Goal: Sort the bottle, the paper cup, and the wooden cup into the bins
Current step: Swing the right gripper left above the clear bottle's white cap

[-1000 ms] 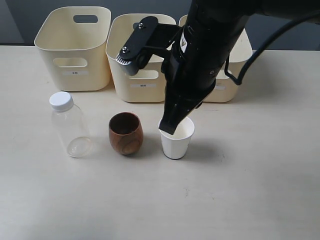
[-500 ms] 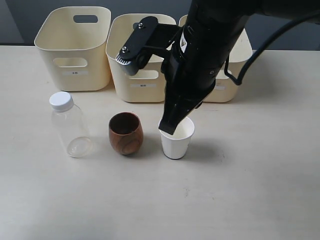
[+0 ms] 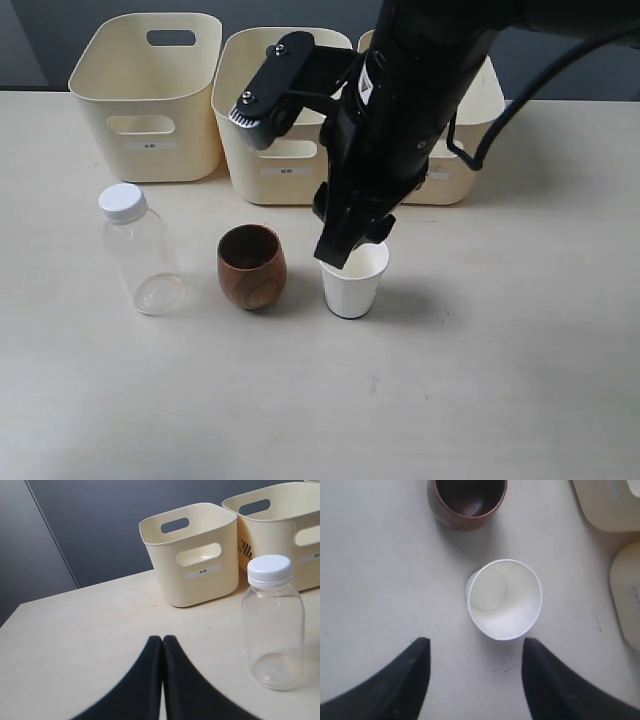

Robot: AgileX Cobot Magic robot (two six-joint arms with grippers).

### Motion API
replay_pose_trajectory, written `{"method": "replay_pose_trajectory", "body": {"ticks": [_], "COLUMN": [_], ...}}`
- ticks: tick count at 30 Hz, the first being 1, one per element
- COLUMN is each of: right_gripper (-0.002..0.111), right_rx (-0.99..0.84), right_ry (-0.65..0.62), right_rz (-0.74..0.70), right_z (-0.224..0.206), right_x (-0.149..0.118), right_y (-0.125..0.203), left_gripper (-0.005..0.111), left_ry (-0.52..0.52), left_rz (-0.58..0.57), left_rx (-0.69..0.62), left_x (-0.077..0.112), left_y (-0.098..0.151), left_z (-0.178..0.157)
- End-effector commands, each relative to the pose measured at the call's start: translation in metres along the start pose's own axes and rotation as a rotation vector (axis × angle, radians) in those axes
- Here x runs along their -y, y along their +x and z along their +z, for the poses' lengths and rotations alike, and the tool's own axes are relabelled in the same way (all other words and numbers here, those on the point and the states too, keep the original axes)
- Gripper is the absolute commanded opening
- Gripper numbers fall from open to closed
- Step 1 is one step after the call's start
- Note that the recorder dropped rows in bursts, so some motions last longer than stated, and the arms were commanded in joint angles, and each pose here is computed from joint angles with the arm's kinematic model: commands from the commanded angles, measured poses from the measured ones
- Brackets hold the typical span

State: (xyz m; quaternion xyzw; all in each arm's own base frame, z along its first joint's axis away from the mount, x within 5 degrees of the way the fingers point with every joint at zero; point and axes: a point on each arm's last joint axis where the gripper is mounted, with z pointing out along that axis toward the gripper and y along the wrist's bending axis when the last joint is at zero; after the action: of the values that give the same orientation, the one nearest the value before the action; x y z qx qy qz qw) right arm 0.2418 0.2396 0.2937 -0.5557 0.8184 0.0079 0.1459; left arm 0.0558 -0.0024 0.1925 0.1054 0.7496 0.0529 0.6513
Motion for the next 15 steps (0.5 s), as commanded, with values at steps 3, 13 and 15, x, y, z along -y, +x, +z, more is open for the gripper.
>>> {"method": "replay_pose_trajectory", "body": {"ticks": [3,13,15], "right_gripper": [0.056,0.057,0.068], "right_rx": [0.053,0.455,0.508], "right_ry": [-0.012,-0.088,-0.098], "right_rz": [0.013,-0.043,-0.034], "right_z": [-0.003,-0.005,0.001], "right_x": [-0.001,-0.007,-0.007], "right_y": [-0.004,-0.043,-0.050], "left_gripper": [0.000,0.000,0.000], "left_ry": [-0.005,-0.005,-0.005], "left_rz": [0.000,0.000,0.000], "left_rx": [0.009,0.009,0.009], "left_x": [0.000,0.000,0.000], "left_y": [0.000,0.000,0.000], "left_z": [0.000,0.000,0.000]}}
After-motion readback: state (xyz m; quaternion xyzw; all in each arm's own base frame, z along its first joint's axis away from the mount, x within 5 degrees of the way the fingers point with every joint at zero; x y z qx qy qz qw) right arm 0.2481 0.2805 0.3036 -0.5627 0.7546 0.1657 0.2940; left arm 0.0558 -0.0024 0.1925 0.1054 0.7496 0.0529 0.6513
